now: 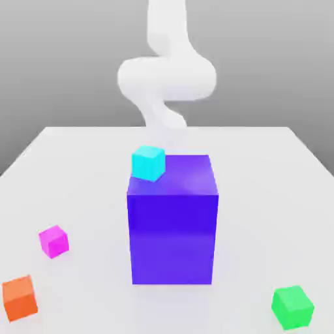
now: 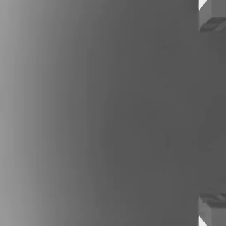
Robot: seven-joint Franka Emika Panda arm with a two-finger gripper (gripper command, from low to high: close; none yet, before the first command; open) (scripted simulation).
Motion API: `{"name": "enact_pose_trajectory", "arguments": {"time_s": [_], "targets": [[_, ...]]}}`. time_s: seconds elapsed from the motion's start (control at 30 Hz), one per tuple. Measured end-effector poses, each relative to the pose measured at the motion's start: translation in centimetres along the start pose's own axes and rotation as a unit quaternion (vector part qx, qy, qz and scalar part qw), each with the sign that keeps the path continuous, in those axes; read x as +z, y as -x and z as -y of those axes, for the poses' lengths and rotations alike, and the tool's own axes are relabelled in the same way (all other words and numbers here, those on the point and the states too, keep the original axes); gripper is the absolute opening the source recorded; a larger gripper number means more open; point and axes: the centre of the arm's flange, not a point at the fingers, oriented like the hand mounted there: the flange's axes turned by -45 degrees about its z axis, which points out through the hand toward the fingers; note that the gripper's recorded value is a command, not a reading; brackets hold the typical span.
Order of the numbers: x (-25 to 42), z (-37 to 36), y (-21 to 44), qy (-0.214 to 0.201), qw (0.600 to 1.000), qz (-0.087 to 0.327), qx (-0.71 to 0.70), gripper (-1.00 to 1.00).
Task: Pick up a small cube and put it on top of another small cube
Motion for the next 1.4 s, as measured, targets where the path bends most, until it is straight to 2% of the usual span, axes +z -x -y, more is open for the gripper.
{"name": "enact_pose_trajectory", "arguments": {"time_s": [0.17, 0.37, 0.53, 0.7, 0.93, 0.97, 1.2, 1.4], "targets": [[11.6, -7.0, 4.1, 0.057, 0.993, 0.085, 0.065, 0.00], [21.6, -15.6, 13.3, 0.102, 0.967, 0.181, 0.151, 0.00], [26.8, -21.3, 23.7, 0.121, 0.932, 0.254, 0.228, 0.00], [29.0, -25.0, 35.6, 0.128, 0.884, 0.318, 0.319, 0.00], [34.0, -24.6, 41.1, 0.124, 0.878, 0.330, 0.324, 0.00], [34.4, -24.6, 41.5, 0.124, 0.878, 0.330, 0.324, -1.00], [34.4, -24.6, 41.5, 0.124, 0.878, 0.330, 0.324, -1.00], [30.6, -24.6, 38.0, 0.123, 0.878, 0.330, 0.324, -1.00]]}}
